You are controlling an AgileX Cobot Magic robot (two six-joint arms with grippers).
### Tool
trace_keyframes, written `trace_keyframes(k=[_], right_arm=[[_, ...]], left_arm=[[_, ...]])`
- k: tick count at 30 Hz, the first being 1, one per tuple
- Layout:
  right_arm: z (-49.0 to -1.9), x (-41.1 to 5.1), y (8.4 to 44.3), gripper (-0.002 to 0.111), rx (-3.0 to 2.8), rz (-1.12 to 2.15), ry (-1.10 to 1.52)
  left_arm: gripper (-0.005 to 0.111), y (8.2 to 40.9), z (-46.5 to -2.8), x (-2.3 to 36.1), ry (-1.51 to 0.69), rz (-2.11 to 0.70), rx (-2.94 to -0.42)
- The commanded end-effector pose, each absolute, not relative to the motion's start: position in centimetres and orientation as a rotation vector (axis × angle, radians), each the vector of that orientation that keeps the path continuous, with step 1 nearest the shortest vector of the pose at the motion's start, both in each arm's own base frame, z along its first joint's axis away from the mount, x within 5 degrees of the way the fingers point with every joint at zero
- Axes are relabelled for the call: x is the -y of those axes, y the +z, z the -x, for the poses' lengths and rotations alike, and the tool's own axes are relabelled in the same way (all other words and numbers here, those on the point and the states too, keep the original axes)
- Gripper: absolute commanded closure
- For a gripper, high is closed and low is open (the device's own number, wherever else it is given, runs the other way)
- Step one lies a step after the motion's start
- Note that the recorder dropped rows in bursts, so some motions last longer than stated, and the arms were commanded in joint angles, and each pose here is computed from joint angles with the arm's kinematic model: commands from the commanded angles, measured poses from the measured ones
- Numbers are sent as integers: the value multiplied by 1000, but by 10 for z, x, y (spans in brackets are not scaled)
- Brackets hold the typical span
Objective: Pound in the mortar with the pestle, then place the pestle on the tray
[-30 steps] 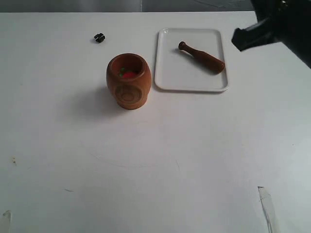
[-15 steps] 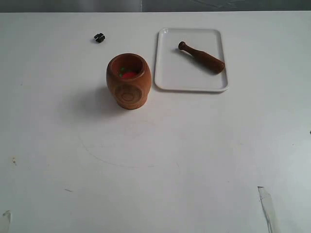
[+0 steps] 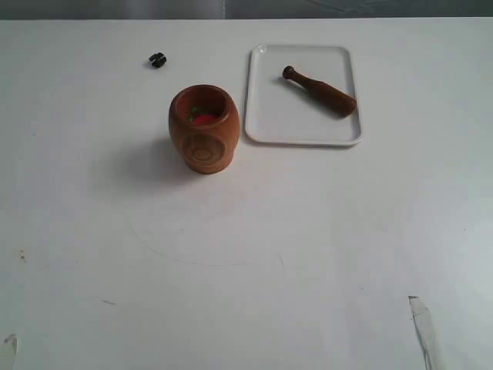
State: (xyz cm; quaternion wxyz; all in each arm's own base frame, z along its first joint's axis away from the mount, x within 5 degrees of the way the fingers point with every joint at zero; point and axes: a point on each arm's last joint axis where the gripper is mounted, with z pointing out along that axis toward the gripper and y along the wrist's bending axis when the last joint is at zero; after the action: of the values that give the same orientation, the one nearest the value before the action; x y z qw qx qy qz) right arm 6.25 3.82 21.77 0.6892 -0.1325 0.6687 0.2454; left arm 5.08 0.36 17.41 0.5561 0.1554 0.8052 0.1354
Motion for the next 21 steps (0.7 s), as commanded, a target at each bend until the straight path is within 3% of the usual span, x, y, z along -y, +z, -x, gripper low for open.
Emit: trace_keyframes(k=[1,11,17,21], right_arm=[[-61,-34,209,108,-1590,233,556],[-61,-33,204,108,-1678,39,709],[-60,-25,182,108,-1850,404,283],[-61,-25,182,108,-1840,428,254]], left_arm=[[107,174,-51,-3,302,-361,-1897],[107,174,-51,-3,302,-361,-1897],[107,174,-51,-3,302,-361,-1897],[107,174,-51,-3,302,-361,-1897]])
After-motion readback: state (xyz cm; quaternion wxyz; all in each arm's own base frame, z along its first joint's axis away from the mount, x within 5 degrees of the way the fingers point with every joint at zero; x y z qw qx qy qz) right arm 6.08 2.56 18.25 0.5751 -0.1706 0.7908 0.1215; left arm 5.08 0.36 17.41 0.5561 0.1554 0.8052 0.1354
